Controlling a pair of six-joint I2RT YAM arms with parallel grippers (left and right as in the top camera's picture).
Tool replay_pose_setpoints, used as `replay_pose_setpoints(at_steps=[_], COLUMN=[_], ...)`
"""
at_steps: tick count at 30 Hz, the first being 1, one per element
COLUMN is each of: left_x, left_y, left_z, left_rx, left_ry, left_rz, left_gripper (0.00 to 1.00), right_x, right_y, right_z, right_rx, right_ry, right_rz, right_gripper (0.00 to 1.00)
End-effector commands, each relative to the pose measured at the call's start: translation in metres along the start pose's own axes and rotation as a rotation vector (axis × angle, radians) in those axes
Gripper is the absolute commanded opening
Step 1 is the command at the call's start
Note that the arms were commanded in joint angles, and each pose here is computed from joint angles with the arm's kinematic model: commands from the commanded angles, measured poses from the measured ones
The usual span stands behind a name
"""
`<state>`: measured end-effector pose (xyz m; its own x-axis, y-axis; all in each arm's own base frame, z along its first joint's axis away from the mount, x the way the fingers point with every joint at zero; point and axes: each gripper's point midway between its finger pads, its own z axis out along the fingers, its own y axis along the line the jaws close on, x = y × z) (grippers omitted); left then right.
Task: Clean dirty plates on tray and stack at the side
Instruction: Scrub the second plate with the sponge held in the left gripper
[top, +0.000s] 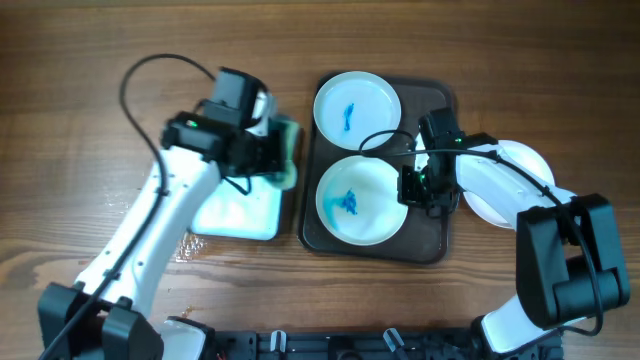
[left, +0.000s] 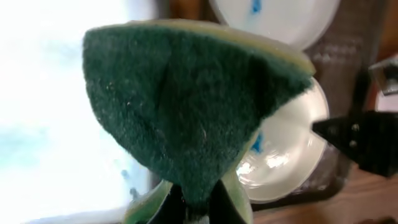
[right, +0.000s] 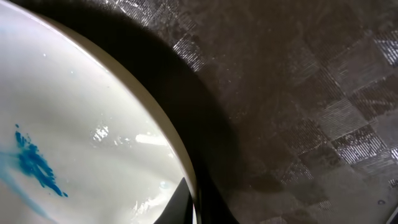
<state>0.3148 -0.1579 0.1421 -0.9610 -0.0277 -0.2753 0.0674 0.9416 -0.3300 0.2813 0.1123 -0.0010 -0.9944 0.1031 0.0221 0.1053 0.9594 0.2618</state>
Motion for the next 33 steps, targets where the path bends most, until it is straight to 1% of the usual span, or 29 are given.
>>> replay_pose_setpoints(at_steps=[1,4,7,9,11,12,13,15,16,18,20,21,23,24,26,28,30,33], left_x=[0.034,0.057,0.079,0.091,0.102,0.105,0.107,0.102,0.097,0.090,0.081,0.075,0.071,0.072,0.076,0.078,0.082,0.087], left_y=[-0.034,-0.059,-0.096,-0.093,-0.065,-0.043,-0.018,0.019,0.030,0.043,0.043,0.038,0.017,0.000,-0.046,-0.088,-0.116,-0.126], left_z=[0.045,0.088,0.126,0.149,0.167,0.170,0.167,0.154,0.149,0.143,0.144,0.148,0.158,0.164,0.173,0.172,0.174,0.183], left_rx=[0.065,0.115,0.234,0.205,0.077,-0.031,-0.160,-0.371,-0.441,-0.518,-0.530,-0.503,-0.386,-0.289,-0.043,0.158,0.256,0.281], left_ry=[0.059,0.094,0.171,0.207,0.242,0.241,0.229,0.195,0.171,0.133,0.088,0.062,0.052,0.068,0.127,0.171,0.176,0.174], left_rz=[-0.003,0.012,0.059,0.056,0.036,0.030,0.035,0.062,0.077,0.097,0.101,0.096,0.073,0.037,-0.025,-0.068,-0.063,-0.034], left_gripper=[0.04,0.04,0.04,0.04,0.04,0.04,0.04,0.04,0.04,0.04,0.04,0.04,0.04,0.04,0.04,0.04,0.04,0.04], right_x=[0.002,0.004,0.004,0.004,0.005,0.006,0.006,0.006,0.006,0.006,0.006,0.006,0.006,0.006,0.006,0.006,0.006,0.006], right_y=[-0.022,-0.023,-0.023,-0.023,-0.023,-0.024,-0.024,-0.023,-0.023,-0.024,-0.024,-0.024,-0.024,-0.024,-0.024,-0.024,-0.024,-0.024], right_z=[0.011,0.011,0.011,0.011,0.011,0.011,0.010,0.011,0.011,0.011,0.010,0.010,0.010,0.010,0.010,0.010,0.010,0.010], right_rx=[0.109,0.113,0.113,0.113,0.114,0.116,0.116,0.115,0.115,0.116,0.117,0.117,0.117,0.117,0.117,0.117,0.117,0.117], right_ry=[0.006,0.014,0.015,0.016,0.020,0.023,0.024,0.022,0.022,0.023,0.025,0.025,0.025,0.025,0.025,0.025,0.025,0.025], right_rz=[0.024,0.026,0.026,0.026,0.027,0.028,0.028,0.028,0.028,0.028,0.028,0.028,0.028,0.029,0.028,0.028,0.028,0.028], right_gripper=[0.04,0.04,0.04,0.04,0.04,0.04,0.04,0.04,0.04,0.04,0.04,0.04,0.04,0.04,0.04,0.04,0.04,0.04])
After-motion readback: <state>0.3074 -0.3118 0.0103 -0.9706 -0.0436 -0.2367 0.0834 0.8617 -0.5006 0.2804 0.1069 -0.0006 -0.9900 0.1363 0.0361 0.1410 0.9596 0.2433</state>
